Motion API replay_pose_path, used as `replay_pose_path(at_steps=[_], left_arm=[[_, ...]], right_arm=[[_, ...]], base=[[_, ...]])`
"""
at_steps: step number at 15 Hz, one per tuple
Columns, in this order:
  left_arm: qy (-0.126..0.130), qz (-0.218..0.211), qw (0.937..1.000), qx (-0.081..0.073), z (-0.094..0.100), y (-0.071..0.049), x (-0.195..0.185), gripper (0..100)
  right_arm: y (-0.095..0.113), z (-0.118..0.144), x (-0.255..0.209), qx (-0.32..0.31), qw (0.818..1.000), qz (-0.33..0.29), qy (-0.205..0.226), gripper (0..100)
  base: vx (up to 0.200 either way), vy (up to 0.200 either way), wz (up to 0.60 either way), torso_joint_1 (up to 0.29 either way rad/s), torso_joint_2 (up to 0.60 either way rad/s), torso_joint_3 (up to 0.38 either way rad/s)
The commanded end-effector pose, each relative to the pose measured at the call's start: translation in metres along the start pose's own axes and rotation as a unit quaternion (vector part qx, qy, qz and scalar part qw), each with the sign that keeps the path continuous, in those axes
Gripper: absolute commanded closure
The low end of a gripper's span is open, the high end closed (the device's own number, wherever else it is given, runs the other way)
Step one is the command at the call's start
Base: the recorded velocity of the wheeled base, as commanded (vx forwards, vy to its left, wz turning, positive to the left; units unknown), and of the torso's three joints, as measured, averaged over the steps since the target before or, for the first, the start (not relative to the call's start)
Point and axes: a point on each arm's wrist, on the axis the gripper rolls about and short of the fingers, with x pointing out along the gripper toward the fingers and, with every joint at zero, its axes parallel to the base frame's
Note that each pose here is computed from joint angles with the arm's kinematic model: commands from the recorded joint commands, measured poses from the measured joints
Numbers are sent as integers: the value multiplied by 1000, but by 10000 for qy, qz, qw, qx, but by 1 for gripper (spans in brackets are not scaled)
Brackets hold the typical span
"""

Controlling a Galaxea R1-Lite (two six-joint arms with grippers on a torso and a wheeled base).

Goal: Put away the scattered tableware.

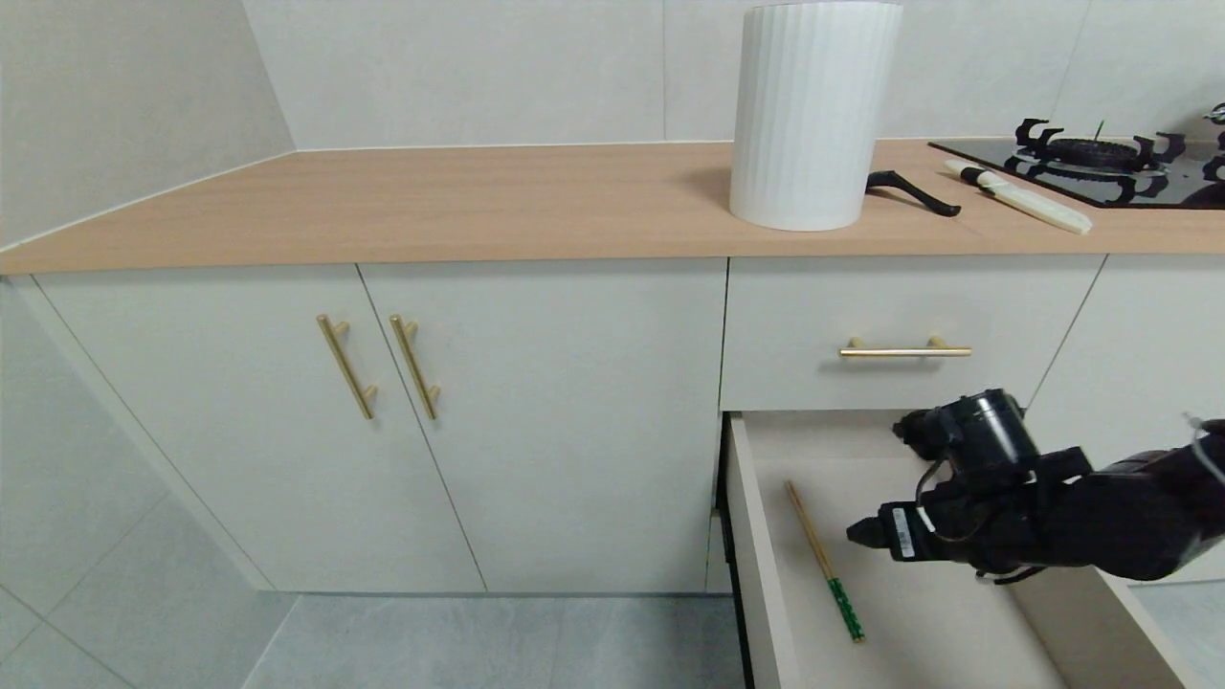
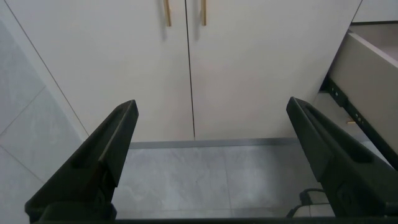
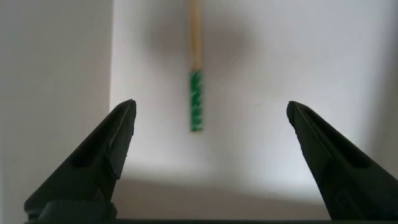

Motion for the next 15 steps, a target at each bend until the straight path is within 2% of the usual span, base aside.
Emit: replay_pose_path(at_steps=[1, 3, 8, 15], left_arm=[[-1, -7, 10000, -1, 0, 0, 0, 0], [-1, 1, 10000, -1, 0, 0, 0, 0], [-1, 1, 10000, -1, 0, 0, 0, 0], [-1, -7, 10000, -1, 0, 0, 0, 0]], right_arm=[[-18, 19, -49, 150, 9969, -66, -764, 0], [-31, 27, -76, 117, 9923, -152, -1220, 0], [-43, 32, -111, 46, 9837, -285, -1777, 0], [-44, 29, -123, -54, 9807, -289, -1931, 0]], base=[[0, 0, 0, 0, 0, 0], [0, 0, 0, 0, 0, 0], [0, 0, 0, 0, 0, 0], [0, 0, 0, 2, -10, -4]])
